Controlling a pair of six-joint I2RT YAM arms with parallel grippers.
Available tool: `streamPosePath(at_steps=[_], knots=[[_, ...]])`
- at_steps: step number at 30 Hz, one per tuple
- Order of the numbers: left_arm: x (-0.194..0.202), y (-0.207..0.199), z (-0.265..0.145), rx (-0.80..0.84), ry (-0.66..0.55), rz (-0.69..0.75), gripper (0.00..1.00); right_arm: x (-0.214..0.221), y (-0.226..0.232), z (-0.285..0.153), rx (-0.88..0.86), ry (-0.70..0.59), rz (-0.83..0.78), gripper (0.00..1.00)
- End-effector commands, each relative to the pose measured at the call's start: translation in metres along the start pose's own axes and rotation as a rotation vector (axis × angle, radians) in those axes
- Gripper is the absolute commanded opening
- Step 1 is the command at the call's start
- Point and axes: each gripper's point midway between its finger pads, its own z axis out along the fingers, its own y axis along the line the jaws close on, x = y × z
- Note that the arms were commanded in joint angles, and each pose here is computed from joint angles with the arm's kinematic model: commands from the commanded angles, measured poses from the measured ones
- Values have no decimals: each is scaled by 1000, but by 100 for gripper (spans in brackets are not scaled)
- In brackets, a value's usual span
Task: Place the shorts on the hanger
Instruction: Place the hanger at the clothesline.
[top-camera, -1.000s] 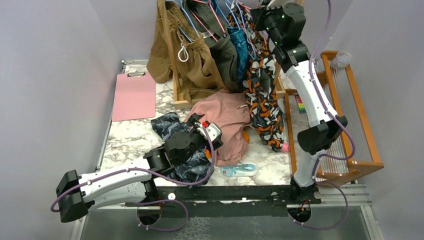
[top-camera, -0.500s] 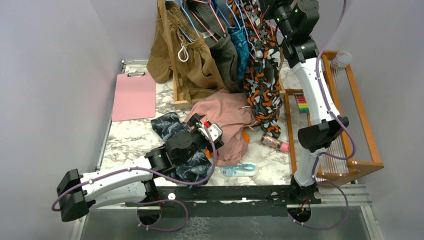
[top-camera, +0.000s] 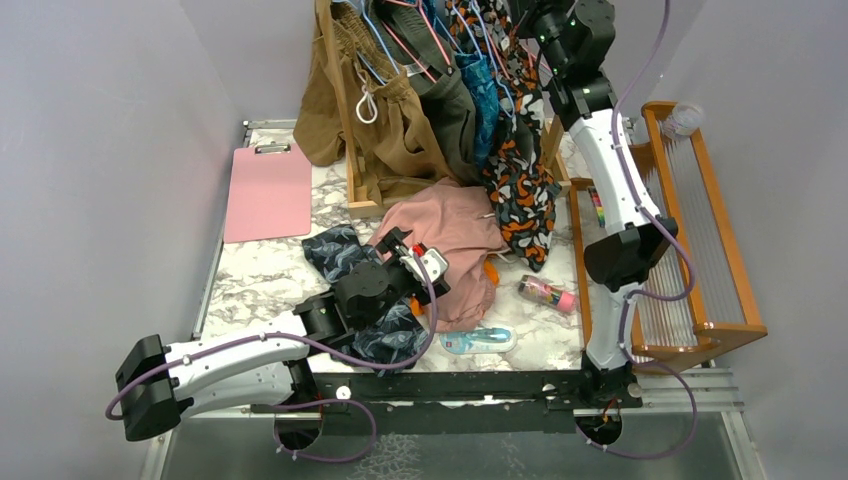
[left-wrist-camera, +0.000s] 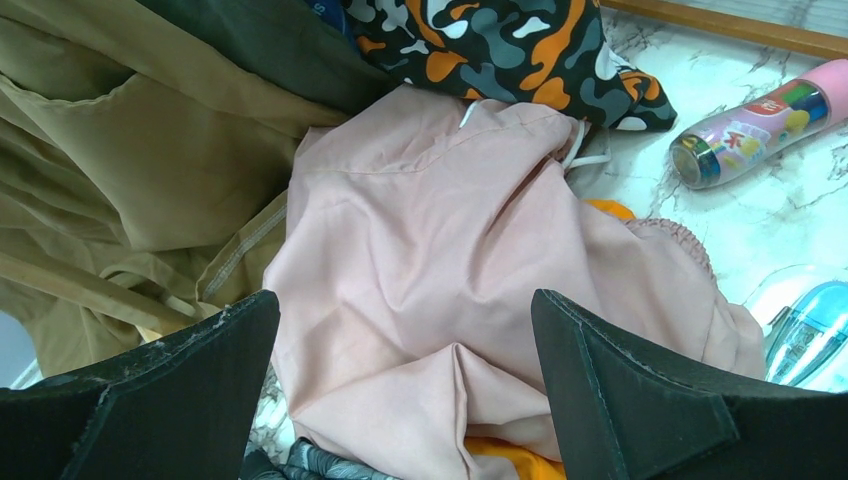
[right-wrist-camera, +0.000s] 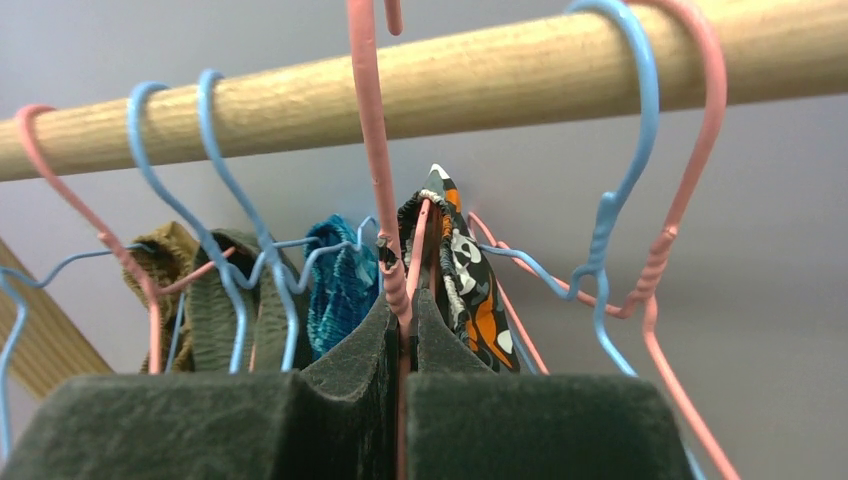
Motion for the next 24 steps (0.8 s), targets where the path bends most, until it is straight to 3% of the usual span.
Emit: streamPosePath(at_steps=[1,13,24], knots=[[3,2,2,-21,-1,7,99,-32,-1,9,12,-141,5,1],[5,2,4,-26,3,17,99,-41,1,20,-6,-236,15,1],[10,1,6,-26,18,25,99,7,-15,35,31,-159,-12,1]])
